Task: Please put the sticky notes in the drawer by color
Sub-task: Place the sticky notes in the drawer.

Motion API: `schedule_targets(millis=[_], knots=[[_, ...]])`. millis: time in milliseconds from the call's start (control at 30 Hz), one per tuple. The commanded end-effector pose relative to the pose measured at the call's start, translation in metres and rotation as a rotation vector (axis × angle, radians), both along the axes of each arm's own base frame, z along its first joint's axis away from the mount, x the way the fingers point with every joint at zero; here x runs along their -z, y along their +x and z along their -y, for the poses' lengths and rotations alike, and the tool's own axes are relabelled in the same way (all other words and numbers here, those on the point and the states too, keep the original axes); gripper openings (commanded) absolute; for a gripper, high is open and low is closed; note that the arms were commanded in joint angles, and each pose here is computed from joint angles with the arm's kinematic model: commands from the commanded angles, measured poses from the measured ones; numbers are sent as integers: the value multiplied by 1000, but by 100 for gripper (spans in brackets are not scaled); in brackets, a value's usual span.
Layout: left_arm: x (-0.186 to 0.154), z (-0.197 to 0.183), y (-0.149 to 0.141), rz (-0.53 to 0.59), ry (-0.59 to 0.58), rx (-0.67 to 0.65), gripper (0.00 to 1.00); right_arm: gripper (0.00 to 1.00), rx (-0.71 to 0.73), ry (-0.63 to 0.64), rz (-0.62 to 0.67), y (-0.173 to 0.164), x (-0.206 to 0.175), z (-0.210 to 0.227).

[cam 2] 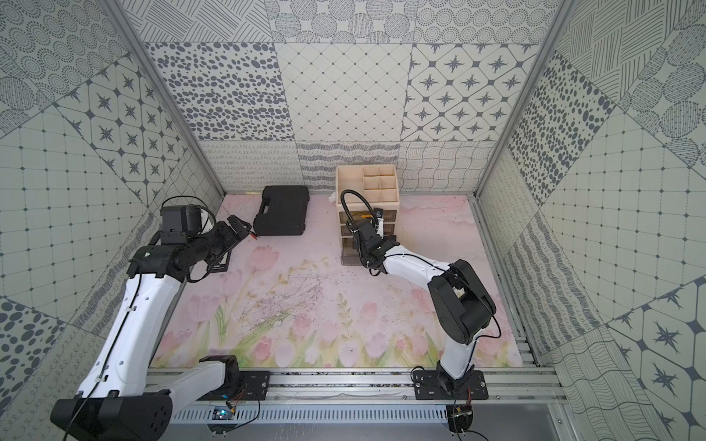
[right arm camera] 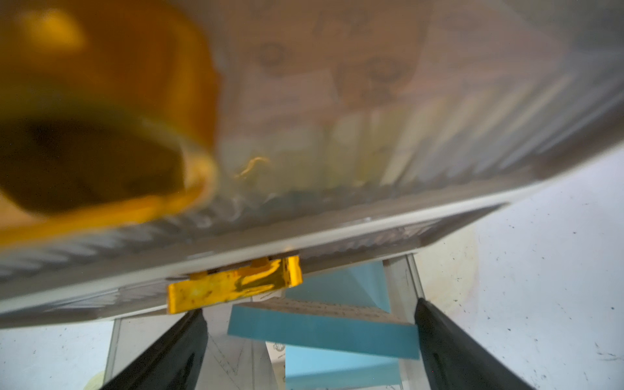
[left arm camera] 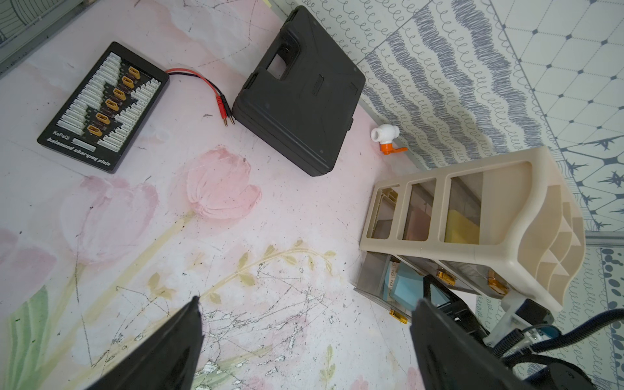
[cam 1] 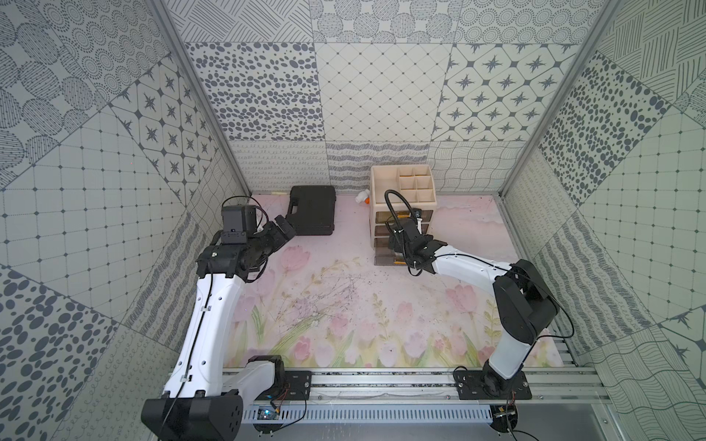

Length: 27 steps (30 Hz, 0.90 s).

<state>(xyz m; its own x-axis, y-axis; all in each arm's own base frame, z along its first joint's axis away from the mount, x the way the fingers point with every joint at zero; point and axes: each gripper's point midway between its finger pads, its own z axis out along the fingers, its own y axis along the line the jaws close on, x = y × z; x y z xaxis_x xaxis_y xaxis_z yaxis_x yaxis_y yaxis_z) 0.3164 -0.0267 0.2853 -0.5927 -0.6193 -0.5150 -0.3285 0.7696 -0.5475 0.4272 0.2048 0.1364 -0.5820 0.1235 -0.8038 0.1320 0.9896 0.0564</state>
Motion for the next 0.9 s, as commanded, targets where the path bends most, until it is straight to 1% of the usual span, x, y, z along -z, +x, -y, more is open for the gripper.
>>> schedule_targets(millis=[0,100,167,333,400,467,533,667,733,800,867], knots=[[-5,-2,3,14,13,-17,99,100,-31,30,47,0,-34,0],[-5,-2,3,15,12,-17,99,100,-17,42,87,-3,-53,10],[-4,-2,3,15,14,-15,99,100,-19,78,89,-2,-56,18],[-5,-1,2,16,18,-10,99,96,-123,273,18,8,-37,16],[-5,-2,2,16,19,-11,99,94,-126,312,-3,11,-29,18],[-6,-2,1,18,22,-13,99,88,-95,322,-6,12,-25,26],[-6,-3,1,18,27,-13,99,80,-61,311,-8,12,-22,37],[-4,-3,1,13,28,-14,98,78,-56,286,1,5,-26,45],[-2,-2,2,12,22,-14,98,75,-48,282,11,-2,-29,50],[0,-1,2,11,15,-12,98,69,-27,269,10,-9,-28,58],[2,1,2,9,10,-7,97,60,2,254,-6,-17,-22,66]])
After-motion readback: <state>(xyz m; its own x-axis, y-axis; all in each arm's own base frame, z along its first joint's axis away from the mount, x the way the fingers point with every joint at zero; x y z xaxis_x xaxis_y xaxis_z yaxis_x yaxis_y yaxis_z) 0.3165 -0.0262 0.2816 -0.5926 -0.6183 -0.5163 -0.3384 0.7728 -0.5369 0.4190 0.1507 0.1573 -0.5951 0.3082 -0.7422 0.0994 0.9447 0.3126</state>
